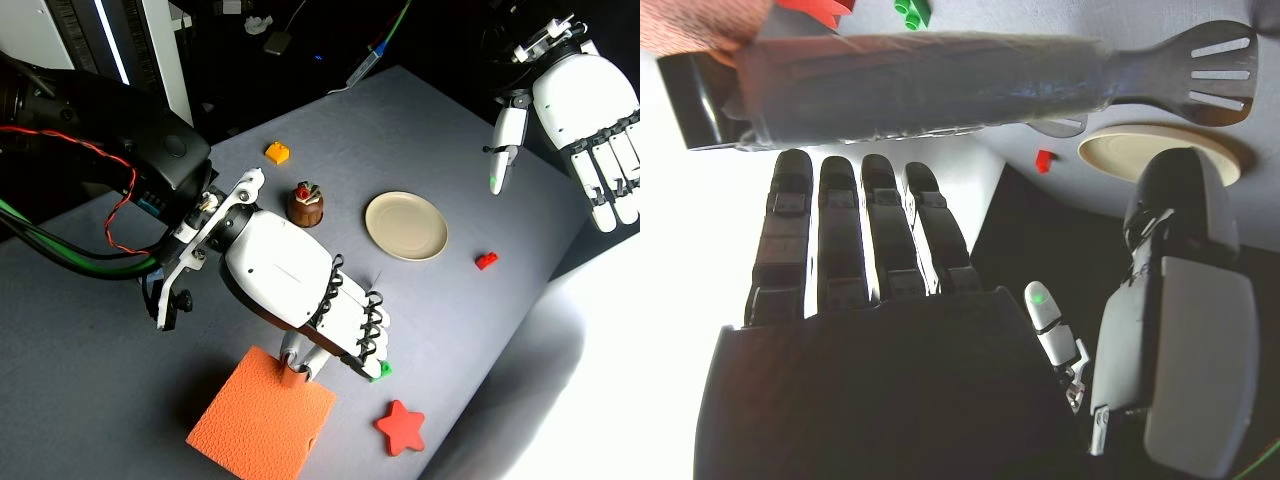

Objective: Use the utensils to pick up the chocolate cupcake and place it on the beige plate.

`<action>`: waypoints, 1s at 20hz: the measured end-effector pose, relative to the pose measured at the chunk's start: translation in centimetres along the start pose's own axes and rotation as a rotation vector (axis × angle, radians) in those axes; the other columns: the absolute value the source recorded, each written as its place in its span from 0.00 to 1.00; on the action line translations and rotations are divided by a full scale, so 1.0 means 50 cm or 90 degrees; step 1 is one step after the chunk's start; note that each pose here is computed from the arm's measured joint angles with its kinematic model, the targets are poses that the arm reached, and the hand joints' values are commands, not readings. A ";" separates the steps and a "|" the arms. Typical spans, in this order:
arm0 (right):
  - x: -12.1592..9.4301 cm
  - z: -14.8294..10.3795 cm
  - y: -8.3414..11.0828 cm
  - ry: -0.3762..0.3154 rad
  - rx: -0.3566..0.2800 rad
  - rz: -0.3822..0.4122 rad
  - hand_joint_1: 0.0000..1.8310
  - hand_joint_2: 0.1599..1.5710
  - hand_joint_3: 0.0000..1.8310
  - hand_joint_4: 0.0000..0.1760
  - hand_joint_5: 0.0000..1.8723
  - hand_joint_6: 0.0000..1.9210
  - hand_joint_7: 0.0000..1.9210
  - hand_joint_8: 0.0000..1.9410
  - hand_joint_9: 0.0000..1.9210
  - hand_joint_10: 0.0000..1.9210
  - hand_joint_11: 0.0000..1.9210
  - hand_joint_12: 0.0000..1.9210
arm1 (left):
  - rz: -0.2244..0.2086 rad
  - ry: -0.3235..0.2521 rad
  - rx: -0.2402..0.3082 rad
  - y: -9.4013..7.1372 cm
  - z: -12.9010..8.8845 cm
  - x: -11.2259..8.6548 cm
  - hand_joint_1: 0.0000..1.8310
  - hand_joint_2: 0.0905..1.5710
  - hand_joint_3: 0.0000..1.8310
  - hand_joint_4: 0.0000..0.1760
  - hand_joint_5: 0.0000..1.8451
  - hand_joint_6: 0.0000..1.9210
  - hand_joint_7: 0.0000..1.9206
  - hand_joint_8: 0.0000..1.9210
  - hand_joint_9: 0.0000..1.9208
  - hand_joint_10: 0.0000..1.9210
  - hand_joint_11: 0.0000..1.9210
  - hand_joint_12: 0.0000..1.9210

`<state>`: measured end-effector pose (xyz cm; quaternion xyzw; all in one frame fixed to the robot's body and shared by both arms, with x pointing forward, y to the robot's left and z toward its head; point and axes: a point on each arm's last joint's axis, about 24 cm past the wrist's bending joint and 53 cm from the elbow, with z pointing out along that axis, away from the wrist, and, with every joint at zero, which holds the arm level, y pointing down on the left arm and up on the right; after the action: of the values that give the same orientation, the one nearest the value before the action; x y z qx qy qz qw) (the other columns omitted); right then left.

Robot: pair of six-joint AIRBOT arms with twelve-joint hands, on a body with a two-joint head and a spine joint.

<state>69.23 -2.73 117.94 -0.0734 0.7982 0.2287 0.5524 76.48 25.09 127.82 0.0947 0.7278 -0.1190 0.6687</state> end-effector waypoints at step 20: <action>0.027 0.021 -0.016 0.031 0.002 0.029 0.45 0.62 0.01 0.00 0.00 0.00 0.00 0.00 0.00 0.00 0.00 0.00 | -0.001 0.000 -0.004 0.001 0.000 0.000 0.03 0.70 0.00 0.00 0.00 0.00 0.00 0.00 0.00 0.00 0.00 0.00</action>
<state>69.92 -2.78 116.15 -0.0594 0.8133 0.2381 0.5275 76.49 25.15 127.81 0.0922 0.7284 -0.1169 0.6688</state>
